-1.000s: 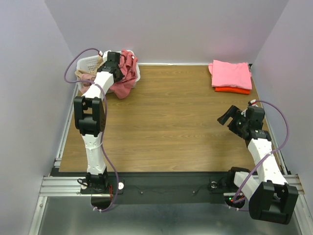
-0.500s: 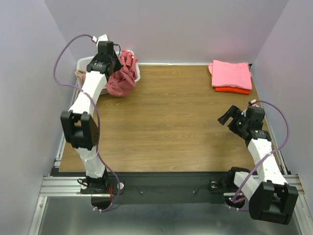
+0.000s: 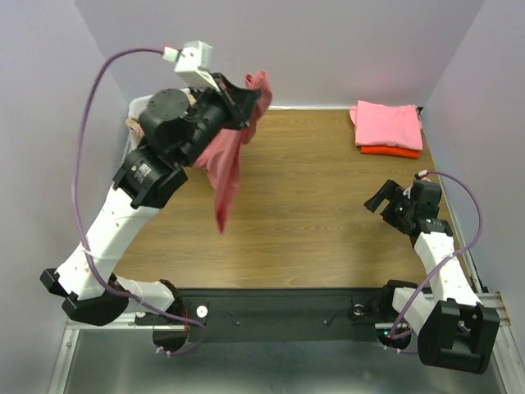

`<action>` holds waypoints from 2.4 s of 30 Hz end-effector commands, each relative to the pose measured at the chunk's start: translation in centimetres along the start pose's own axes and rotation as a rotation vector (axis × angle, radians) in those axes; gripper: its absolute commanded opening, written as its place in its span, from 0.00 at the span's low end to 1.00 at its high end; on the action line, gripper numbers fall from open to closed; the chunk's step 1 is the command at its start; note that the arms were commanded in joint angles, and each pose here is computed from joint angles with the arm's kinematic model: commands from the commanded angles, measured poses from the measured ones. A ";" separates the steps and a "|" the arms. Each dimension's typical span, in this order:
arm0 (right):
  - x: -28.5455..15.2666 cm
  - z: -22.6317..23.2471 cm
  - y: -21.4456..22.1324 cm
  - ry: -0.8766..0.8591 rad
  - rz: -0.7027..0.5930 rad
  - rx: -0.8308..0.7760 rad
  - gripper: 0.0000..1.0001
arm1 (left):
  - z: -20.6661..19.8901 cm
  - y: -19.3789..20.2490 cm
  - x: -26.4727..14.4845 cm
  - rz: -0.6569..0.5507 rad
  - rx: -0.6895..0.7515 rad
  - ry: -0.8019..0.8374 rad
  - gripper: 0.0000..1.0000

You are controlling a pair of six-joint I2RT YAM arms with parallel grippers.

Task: Fold and stack the t-shirts
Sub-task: Move the tshirt to the center of the board, then flatten the tshirt out

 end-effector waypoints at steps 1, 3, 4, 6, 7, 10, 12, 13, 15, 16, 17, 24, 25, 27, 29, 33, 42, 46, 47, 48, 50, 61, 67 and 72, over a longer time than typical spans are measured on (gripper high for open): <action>-0.1 0.3 -0.8 -0.033 -0.057 -0.026 1.00 | -5.9 2.3 -1.0 0.048 -0.022 0.231 0.00; -0.3 0.4 -0.9 -0.043 -0.067 -0.029 1.00 | -9.9 1.8 -2.3 0.050 -0.024 0.357 0.00; -0.3 0.4 -0.8 -0.044 -0.066 -0.029 1.00 | -11.0 1.6 -2.8 0.051 -0.021 0.389 0.00; -0.3 0.4 -0.7 -0.043 -0.065 -0.027 1.00 | -13.5 0.0 -3.3 0.028 -0.025 0.454 0.00; -0.3 0.4 -0.8 -0.047 -0.066 -0.028 1.00 | -14.3 0.0 -3.6 0.043 -0.022 0.476 0.00; -0.4 0.5 -0.7 -0.054 -0.068 -0.028 1.00 | -16.9 -0.8 -4.2 0.037 -0.026 0.552 0.00; -0.5 0.5 -0.7 -0.053 -0.071 -0.028 1.00 | -17.7 -1.0 -4.4 0.032 -0.027 0.578 0.00; -0.6 0.6 -0.7 -0.054 -0.075 -0.029 1.00 | -17.9 -1.2 -4.3 0.022 -0.032 0.578 0.00; -0.6 0.6 -0.7 -0.047 -0.081 -0.030 1.00 | -17.5 -1.4 -4.1 0.008 -0.030 0.548 0.00; -0.6 0.6 -0.7 -0.046 -0.083 -0.030 1.00 | -16.9 -1.3 -4.1 0.003 -0.029 0.507 0.00; -0.7 0.6 -0.7 -0.045 -0.085 -0.030 1.00 | -16.4 -1.2 -4.1 0.001 -0.034 0.474 0.00; -0.7 0.6 -0.8 -0.031 -0.088 -0.029 1.00 | -4.0 4.6 -5.5 -0.003 -0.160 -0.052 0.00; -0.7 0.6 -0.9 -0.024 -0.087 -0.026 1.00 | 0.6 7.1 -6.4 -0.011 -0.166 -0.203 0.00; -0.8 0.7 -1.1 -0.025 -0.090 -0.029 1.00 | 5.0 9.9 -7.3 -0.031 -0.255 -0.351 0.00; -0.9 0.8 -1.1 -0.032 -0.092 -0.035 1.00 | 10.6 14.7 -8.7 0.022 -0.259 -0.521 0.11; -1.1 1.3 -1.0 -0.072 -0.068 -0.049 1.00 | 16.7 20.7 -10.6 0.164 -0.285 -0.756 0.98; -0.6 8.6 5.4 0.003 0.079 -0.305 1.00 | 17.0 27.0 -11.4 0.432 -0.349 -0.661 0.98; -1.1 9.2 7.4 0.135 0.084 -0.368 1.00 | 15.9 31.4 -13.3 0.630 -0.422 -0.560 0.98; -1.4 9.4 7.8 0.110 0.104 -0.358 1.00 | 15.4 31.9 -13.7 0.647 -0.438 -0.536 0.98; -1.4 9.0 8.6 0.096 0.139 -0.358 1.00 | 15.0 32.4 -14.0 0.662 -0.451 -0.511 0.98; -2.1 9.0 10.1 0.044 0.192 -0.337 1.00 | 13.7 33.8 -14.5 0.667 -0.492 -0.427 0.98; 1.8 5.6 13.6 0.182 0.245 -0.277 1.00 | 14.7 40.1 -14.1 0.809 -0.523 -0.429 0.98; 4.9 5.8 13.0 0.315 0.147 -0.266 1.00 | 17.6 40.2 -12.0 0.763 -0.468 -0.549 0.98; 7.9 5.8 11.1 0.343 0.121 -0.244 1.00 | 19.7 39.3 -10.3 0.736 -0.386 -0.626 0.98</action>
Point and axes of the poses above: each gripper's point midway between its finger pads, its own x axis out along the fingers, its own z axis along the line the jaws close on, y = z × x, the point moved 7 cm from there along -x, back along the fingers, and after that the axes turned 3 degrees about x, right-handed, at the moved point
